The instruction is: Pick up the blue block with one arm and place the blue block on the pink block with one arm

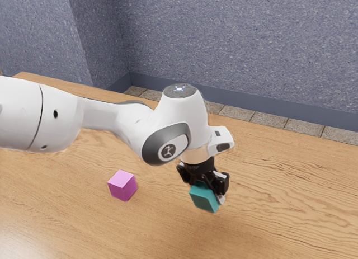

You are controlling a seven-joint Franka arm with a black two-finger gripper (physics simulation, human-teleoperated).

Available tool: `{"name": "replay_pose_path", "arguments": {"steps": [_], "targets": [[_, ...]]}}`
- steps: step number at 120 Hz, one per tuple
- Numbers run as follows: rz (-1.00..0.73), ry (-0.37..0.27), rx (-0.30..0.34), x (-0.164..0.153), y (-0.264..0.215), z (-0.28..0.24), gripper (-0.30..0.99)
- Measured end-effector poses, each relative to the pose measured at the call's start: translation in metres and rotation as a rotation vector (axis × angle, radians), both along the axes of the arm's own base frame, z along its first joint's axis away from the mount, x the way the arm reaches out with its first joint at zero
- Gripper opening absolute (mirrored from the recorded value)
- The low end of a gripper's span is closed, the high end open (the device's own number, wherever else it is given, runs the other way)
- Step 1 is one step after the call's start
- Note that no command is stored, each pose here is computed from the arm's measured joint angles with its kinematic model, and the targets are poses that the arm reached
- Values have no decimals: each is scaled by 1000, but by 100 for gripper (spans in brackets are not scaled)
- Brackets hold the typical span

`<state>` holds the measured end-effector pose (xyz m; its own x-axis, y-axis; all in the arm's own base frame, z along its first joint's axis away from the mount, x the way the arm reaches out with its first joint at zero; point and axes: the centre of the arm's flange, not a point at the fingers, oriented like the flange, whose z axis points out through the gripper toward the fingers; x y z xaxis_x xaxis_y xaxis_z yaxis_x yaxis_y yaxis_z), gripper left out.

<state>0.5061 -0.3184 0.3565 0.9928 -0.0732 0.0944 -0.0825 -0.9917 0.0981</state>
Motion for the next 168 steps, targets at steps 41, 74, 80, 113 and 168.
{"name": "replay_pose_path", "arguments": {"steps": [41, 74, 80, 113, 168], "targets": [[151, 78, 147, 4, 194, 24, 38], [127, 102, 199, -23, 254, 27, 38], [120, 107, 211, -23, 261, 26, 37], [100, 137, 263, -8, 299, 15, 39], [9, 134, 267, 20, 300, 12, 37]]}}
